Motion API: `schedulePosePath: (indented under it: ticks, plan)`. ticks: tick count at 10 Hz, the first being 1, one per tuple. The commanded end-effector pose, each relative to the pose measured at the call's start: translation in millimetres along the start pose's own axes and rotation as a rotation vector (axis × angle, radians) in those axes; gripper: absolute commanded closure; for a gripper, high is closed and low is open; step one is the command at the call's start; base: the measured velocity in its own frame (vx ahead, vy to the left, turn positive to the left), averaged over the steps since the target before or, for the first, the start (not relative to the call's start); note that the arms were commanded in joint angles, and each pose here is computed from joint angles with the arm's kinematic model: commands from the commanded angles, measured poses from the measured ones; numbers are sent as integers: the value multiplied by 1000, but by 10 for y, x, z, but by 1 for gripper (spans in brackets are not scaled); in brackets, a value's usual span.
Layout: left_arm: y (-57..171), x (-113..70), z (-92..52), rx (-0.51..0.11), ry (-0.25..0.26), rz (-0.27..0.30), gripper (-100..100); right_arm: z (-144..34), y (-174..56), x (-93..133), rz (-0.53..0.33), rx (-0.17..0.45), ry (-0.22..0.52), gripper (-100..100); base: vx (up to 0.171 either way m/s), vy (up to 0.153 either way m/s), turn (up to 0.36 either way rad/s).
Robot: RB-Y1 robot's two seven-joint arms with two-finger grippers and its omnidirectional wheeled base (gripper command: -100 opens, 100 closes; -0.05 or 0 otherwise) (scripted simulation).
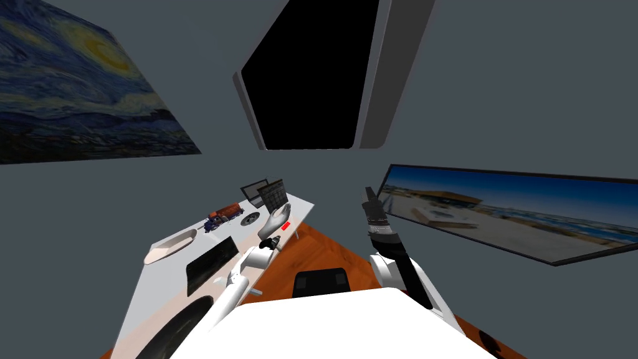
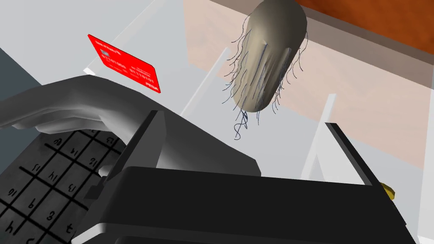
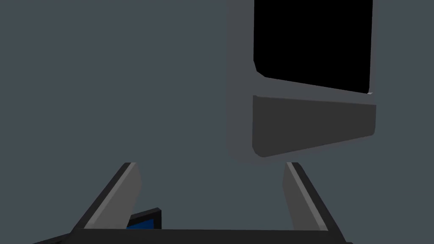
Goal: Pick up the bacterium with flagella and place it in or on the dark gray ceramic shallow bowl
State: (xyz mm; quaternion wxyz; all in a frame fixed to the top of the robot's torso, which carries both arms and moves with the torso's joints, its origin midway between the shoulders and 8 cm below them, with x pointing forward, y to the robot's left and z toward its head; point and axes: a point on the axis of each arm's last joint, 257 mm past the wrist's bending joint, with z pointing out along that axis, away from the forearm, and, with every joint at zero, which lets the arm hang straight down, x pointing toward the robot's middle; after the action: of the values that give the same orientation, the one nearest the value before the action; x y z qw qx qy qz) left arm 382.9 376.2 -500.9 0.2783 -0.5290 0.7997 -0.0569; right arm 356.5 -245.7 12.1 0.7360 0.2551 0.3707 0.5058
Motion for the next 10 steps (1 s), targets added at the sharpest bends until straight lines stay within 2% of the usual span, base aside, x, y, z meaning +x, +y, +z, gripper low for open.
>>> schedulePosePath:
  ticks: [1, 2, 3, 4, 5, 7, 8, 9, 10]
  plan:
    - [62, -69, 66, -13, -4, -29, -100, 0, 0, 0, 0, 0, 0, 0, -50, 9, -265]
    - [52, -157, 107, -10, -12, -42, -100, 1, 1, 0, 0, 0, 0, 0, -126, 36, -365]
    - [166, -148, 139, -34, -10, -60, -100, 1, 1, 0, 0, 0, 0, 0, -107, 25, -224]
    - [180, -246, 181, -36, -20, -84, -100, 1, 0, 0, 0, 0, 0, 0, -100, 6, -310]
    - [255, -241, 199, -52, -20, -91, -100, 1, 0, 0, 0, 0, 0, 0, -80, 16, -140]
    - [301, -469, 271, -58, -44, -138, -100, 1, 0, 0, 0, 0, 0, 0, -100, 17, -343]
    - [442, -468, 298, -86, -46, -159, -100, 1, 1, 1, 0, 0, 0, 0, -94, 15, -170]
    - [391, -598, 312, -74, -61, -183, -100, 0, 0, 0, 0, 0, 0, 0, -89, 2, -203]
    - [515, -601, 332, -98, -63, -194, -100, 0, 0, 0, 0, 0, 0, 0, -67, -2, -173]
